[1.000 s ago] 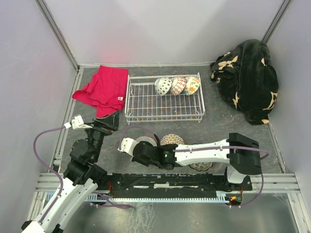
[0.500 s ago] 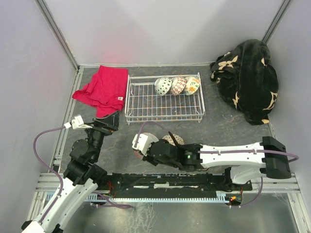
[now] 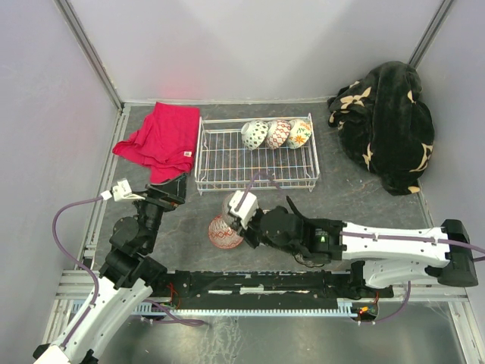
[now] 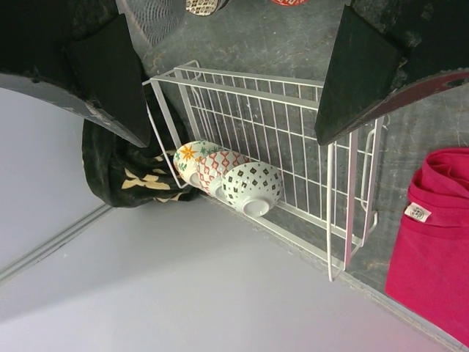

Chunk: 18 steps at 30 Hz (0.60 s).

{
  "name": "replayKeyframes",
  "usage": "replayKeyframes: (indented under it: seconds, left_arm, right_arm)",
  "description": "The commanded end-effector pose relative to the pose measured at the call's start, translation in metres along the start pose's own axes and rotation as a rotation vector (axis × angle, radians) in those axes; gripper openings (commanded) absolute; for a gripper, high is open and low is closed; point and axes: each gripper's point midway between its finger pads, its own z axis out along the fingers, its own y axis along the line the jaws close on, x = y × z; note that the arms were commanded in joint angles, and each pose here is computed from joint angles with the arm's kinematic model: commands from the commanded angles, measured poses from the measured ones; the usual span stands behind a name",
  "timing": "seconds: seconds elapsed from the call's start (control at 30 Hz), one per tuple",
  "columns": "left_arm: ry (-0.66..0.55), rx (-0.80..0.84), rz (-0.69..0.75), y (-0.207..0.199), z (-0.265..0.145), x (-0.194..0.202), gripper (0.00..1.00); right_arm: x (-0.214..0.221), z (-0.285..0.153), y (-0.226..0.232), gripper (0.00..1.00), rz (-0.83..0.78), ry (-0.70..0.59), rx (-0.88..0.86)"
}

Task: Load the bowls into the dish rack
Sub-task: Pick up the bowl from the center of the board, then turn the bowl upside down on the dish rack.

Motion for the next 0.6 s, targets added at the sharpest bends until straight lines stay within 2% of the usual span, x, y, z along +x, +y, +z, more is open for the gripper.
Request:
replayKeyframes:
  seconds: [0.0, 0.3, 0.57]
  left_arm:
    - [-0.025, 0.006, 0.032, -0.001, 0.001, -0.006, 1.00]
    - [-0.021, 0.014, 0.027, -0.003, 0.001, -0.005, 1.00]
    - [-0.024, 0.018, 0.025, -0.004, 0.000, -0.007, 1.00]
  right_arm:
    - [-0.084, 0.001, -0.030, 0.02, 0.161, -0.170, 0.041]
    - [-0.144, 0.036, -0.115, 0.02, 0.336, -0.254, 0.138]
    - [-0.175, 0.083, -0.191, 0.02, 0.549, -0.334, 0.113]
